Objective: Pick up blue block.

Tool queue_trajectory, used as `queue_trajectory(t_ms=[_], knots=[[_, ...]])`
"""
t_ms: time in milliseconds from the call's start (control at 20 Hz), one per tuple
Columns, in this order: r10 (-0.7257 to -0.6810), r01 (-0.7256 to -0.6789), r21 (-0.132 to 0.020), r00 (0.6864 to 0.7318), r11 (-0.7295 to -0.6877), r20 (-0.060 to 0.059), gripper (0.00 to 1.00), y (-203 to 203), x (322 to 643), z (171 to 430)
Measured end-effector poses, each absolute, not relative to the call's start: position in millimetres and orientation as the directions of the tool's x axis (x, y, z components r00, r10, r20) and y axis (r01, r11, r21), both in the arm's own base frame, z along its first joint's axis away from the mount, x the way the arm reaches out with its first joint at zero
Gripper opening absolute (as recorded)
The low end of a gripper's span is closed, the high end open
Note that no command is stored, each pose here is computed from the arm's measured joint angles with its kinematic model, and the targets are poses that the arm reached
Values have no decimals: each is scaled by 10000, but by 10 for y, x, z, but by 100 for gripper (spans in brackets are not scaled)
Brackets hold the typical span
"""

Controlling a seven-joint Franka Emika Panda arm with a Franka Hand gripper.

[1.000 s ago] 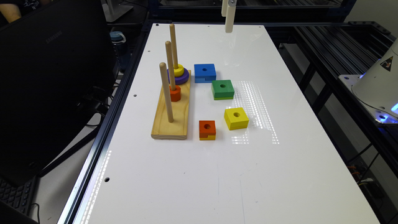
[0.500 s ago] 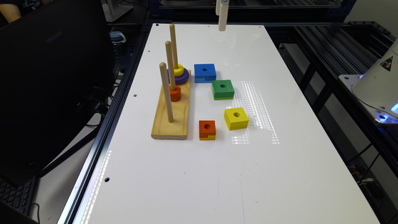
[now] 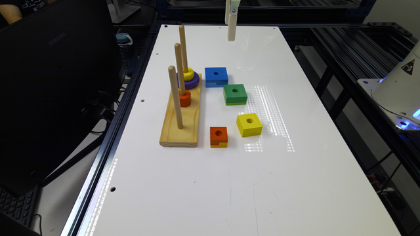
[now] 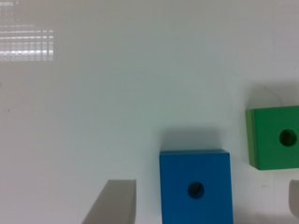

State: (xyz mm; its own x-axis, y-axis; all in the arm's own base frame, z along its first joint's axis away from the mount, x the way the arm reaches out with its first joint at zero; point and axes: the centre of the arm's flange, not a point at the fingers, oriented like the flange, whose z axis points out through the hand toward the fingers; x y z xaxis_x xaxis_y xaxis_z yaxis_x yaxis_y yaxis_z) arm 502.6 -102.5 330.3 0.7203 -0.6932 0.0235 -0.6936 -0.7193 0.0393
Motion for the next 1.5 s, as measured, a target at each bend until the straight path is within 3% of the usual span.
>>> queue_trajectory(t_ms=[300,550,800,1500], knots=[[-6896,-6896,390,7240,-7232,144,100,-1046,5062,3051],[-6887,-6887,393,7249,-7240,150,100,-1052,5067,3027],[-6873,-6870,394,7263,-7256,69,100,-1055,5075,2889],[-6871,-6866,387,7266,-7260,15,100,-1059,5081,2795]])
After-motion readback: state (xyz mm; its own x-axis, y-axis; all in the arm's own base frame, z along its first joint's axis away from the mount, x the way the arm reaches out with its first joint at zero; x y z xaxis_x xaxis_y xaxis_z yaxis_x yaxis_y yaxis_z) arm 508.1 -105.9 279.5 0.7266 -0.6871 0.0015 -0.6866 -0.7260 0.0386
